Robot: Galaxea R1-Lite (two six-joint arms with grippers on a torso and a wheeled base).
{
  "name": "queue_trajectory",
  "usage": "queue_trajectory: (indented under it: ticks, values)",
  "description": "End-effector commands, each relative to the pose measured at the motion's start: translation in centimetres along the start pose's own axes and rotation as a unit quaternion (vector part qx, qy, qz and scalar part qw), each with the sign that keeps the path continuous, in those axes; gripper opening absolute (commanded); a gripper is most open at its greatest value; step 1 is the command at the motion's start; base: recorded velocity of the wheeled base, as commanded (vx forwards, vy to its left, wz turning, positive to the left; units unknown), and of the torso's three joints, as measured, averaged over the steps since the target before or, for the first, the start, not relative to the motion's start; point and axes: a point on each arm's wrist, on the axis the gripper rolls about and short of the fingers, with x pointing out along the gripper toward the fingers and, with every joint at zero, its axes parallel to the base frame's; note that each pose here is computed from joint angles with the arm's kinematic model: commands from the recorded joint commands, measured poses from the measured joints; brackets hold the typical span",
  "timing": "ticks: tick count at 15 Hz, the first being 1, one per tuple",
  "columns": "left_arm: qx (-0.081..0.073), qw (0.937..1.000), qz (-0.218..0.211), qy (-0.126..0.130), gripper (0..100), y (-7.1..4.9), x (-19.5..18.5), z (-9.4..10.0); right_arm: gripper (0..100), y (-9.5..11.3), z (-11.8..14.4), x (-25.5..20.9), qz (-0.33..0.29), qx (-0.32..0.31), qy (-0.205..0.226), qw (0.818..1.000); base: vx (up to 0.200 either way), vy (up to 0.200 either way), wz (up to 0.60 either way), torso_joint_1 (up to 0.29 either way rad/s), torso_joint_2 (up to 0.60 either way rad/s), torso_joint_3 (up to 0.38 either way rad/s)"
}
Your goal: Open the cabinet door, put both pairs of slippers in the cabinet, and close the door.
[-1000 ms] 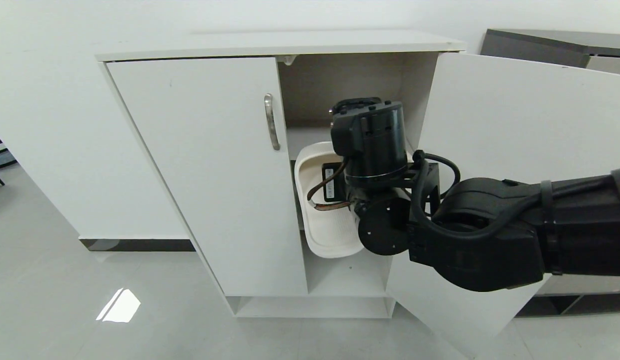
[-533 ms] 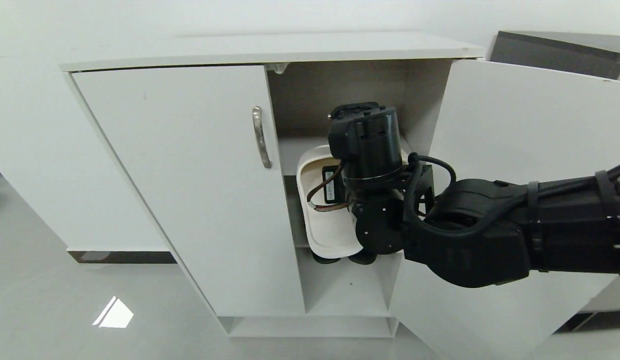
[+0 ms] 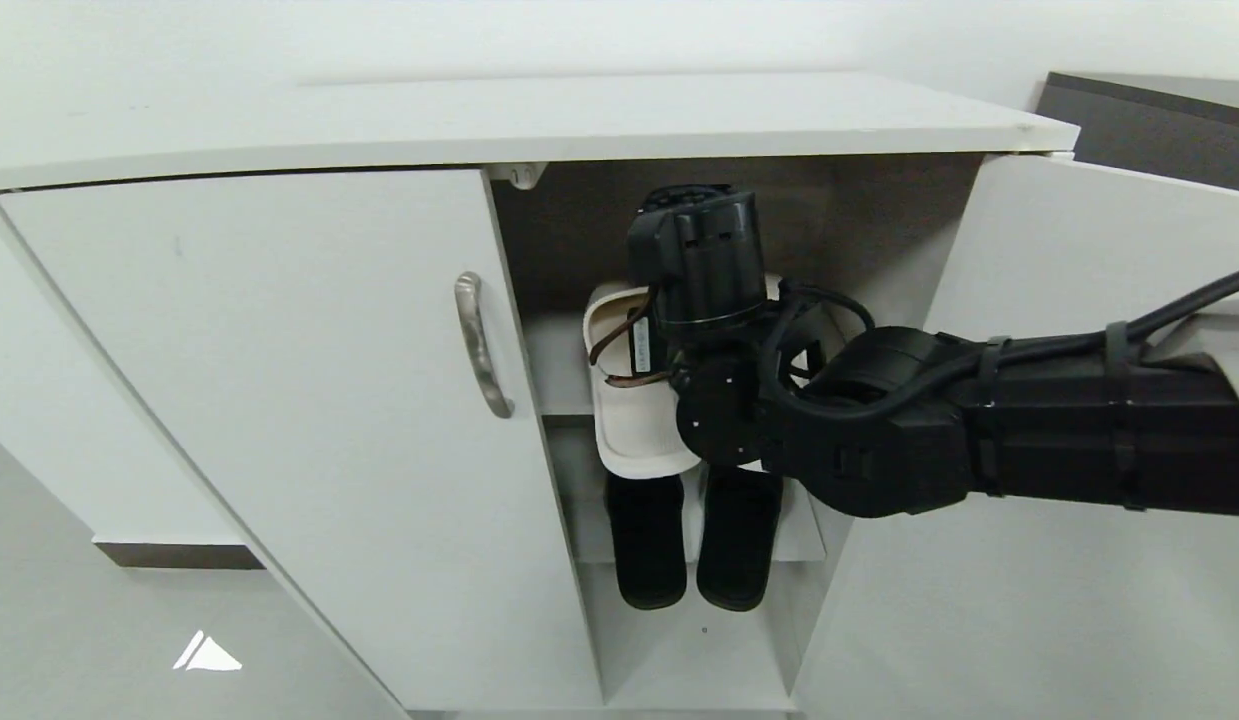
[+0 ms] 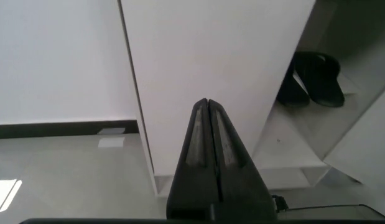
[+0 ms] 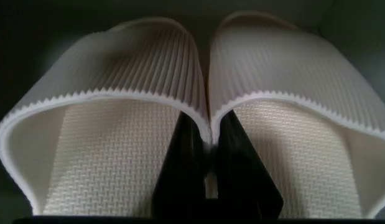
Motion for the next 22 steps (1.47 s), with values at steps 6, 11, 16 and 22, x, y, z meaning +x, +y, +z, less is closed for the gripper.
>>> queue_trajectory:
  ticks: [6, 11, 16, 22]
  values:
    - [0.000, 1.0000, 0.000, 0.000, 0, 0.0, 0.0, 0.0, 0, 0.4, -1.4, 4.5, -0.031, 0.014, -0.006, 0.999, 0.000, 0.000, 0.00, 0.000, 0.00, 0.000]
    - [0.000, 1.0000, 0.000, 0.000, 0, 0.0, 0.0, 0.0, 0, -0.1, -2.0, 6.6, -0.048, 0.015, -0.007, 0.999, 0.000, 0.000, 0.00, 0.000, 0.00, 0.000]
    - [0.000, 1.0000, 0.000, 0.000, 0, 0.0, 0.0, 0.0, 100, -0.2, -2.1, 6.6, -0.051, 0.002, 0.006, 0.999, 0.000, 0.000, 0.00, 0.000, 0.00, 0.000]
    - [-0.001, 1.0000, 0.000, 0.000, 0, 0.0, 0.0, 0.0, 100, -0.9, 0.1, 1.6, -0.015, 0.001, 0.017, 1.000, 0.000, 0.000, 0.00, 0.000, 0.00, 0.000]
